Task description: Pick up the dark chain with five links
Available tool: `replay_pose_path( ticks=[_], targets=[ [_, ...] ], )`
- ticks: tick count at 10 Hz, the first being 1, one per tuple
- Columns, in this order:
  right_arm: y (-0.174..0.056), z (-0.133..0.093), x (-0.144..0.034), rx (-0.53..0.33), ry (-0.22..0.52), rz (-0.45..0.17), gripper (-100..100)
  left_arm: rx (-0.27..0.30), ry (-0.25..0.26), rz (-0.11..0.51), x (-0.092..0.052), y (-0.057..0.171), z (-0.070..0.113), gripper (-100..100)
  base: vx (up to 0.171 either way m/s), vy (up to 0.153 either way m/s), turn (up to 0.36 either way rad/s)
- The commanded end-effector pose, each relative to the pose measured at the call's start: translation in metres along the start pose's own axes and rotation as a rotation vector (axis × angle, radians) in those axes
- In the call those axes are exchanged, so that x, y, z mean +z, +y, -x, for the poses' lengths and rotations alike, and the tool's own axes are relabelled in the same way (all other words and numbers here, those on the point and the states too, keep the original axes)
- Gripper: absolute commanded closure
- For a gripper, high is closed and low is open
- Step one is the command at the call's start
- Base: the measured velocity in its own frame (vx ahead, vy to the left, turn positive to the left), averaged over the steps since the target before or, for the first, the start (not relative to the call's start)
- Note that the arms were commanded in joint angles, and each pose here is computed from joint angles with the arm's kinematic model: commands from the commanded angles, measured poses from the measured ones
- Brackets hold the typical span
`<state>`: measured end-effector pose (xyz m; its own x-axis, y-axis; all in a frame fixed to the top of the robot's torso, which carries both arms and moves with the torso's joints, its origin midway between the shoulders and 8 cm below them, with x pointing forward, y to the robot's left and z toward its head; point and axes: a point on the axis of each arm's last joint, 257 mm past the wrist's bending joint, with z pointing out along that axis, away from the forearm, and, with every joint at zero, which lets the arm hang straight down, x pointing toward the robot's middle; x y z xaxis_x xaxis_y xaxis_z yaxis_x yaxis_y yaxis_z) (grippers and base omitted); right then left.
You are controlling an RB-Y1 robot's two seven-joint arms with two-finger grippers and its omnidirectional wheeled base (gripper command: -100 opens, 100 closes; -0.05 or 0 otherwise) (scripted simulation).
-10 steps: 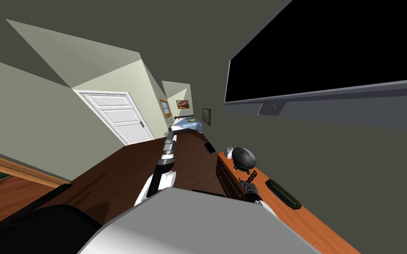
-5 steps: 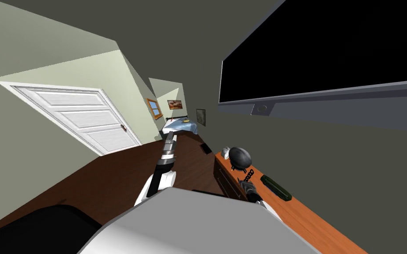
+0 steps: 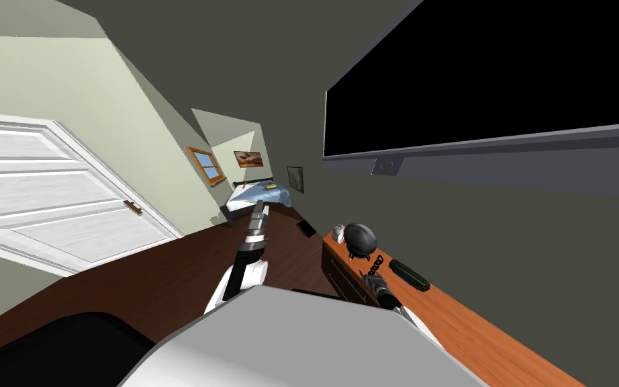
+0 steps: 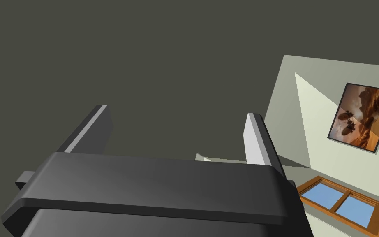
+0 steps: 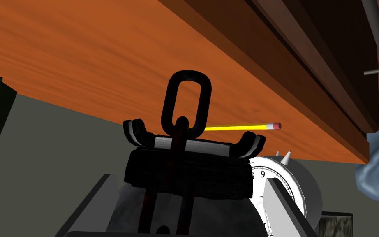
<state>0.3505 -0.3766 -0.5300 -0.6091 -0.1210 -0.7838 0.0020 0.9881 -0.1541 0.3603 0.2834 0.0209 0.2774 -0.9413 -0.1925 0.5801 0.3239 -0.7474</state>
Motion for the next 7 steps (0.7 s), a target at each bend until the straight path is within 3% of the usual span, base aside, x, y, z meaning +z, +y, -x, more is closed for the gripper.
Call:
replay_pose_path(
  ticks=[1,2,3,4,7],
  targets=[
    [0.0030,0.0015,0.0006,-0.016,-0.011,0.022,-100,0.000,0.000,0.000,0.0000,0.0000,0.0000,0,0.056,0.050,-0.110],
    [0.0049,0.0035,0.0012,-0.038,-0.024,0.048,-100,0.000,0.000,0.000,0.0001,-0.0001,-0.0001,0,0.072,0.058,-0.240],
    [0.0030,0.0022,0.0011,-0.025,-0.015,0.031,-100,0.000,0.000,0.000,0.0000,0.0000,0.0000,0,0.037,0.037,-0.068],
    [0.0038,0.0025,0.0009,-0.029,-0.018,0.036,100,0.000,0.000,0.000,0.0001,-0.0001,-0.0001,0,0.007,0.004,0.005],
    [0.0013,0.0041,0.0012,-0.030,-0.020,0.032,100,0.000,0.000,0.000,0.0001,0.0000,-0.0001,0,0.002,-0.002,-0.005]
  ],
)
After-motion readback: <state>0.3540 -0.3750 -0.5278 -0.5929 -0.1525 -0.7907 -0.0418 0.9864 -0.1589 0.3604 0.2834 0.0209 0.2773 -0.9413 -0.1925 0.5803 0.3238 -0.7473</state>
